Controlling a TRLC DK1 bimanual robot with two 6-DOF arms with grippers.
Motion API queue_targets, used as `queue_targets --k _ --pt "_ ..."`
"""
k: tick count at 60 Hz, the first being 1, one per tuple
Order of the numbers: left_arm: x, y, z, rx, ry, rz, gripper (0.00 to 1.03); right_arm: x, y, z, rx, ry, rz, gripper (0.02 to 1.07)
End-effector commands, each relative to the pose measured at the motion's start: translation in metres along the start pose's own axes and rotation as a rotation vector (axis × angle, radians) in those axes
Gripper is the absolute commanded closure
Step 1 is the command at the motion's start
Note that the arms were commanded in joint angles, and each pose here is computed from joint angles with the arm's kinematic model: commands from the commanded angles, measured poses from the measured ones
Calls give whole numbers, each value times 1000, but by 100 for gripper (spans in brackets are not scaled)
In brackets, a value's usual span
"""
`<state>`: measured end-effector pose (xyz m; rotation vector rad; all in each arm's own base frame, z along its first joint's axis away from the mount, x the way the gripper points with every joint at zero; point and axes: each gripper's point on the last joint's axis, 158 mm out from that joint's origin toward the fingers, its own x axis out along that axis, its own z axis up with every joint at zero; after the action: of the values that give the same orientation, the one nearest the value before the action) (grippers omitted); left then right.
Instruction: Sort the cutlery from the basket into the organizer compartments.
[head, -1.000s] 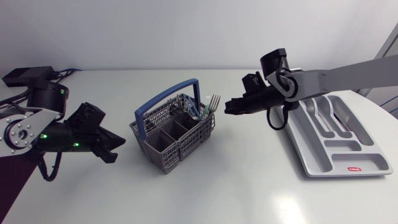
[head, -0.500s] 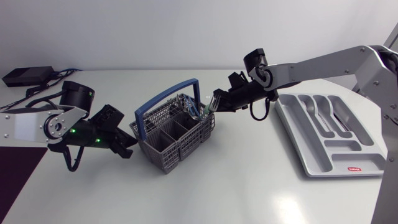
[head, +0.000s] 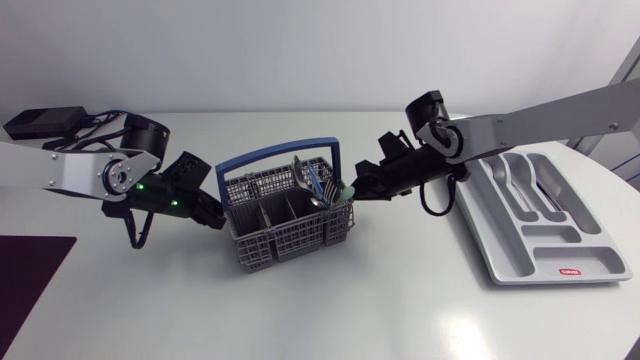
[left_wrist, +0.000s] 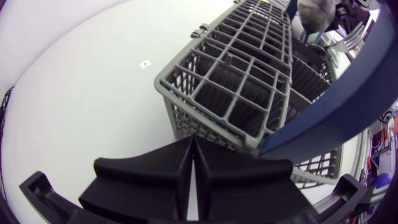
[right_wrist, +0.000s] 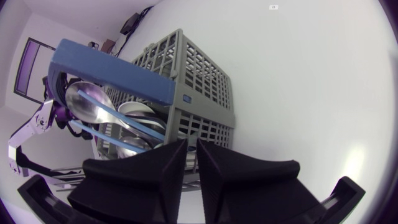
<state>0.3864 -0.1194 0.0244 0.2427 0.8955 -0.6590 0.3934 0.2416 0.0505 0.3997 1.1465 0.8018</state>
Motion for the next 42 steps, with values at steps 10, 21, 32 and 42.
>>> queue_targets --k 10,21,32,42 --pt "19 4 50 10 -74 -26 100 -14 18 -34 -32 21 26 88" --pt "30 3 64 18 -82 -35 100 -23 24 -46 -56 14 9 88" --pt "32 5 63 14 -74 -36 100 -25 9 -43 -74 -18 -65 88" --pt "15 24 45 -22 -62 -4 100 -28 -5 -42 -84 -42 -119 88"
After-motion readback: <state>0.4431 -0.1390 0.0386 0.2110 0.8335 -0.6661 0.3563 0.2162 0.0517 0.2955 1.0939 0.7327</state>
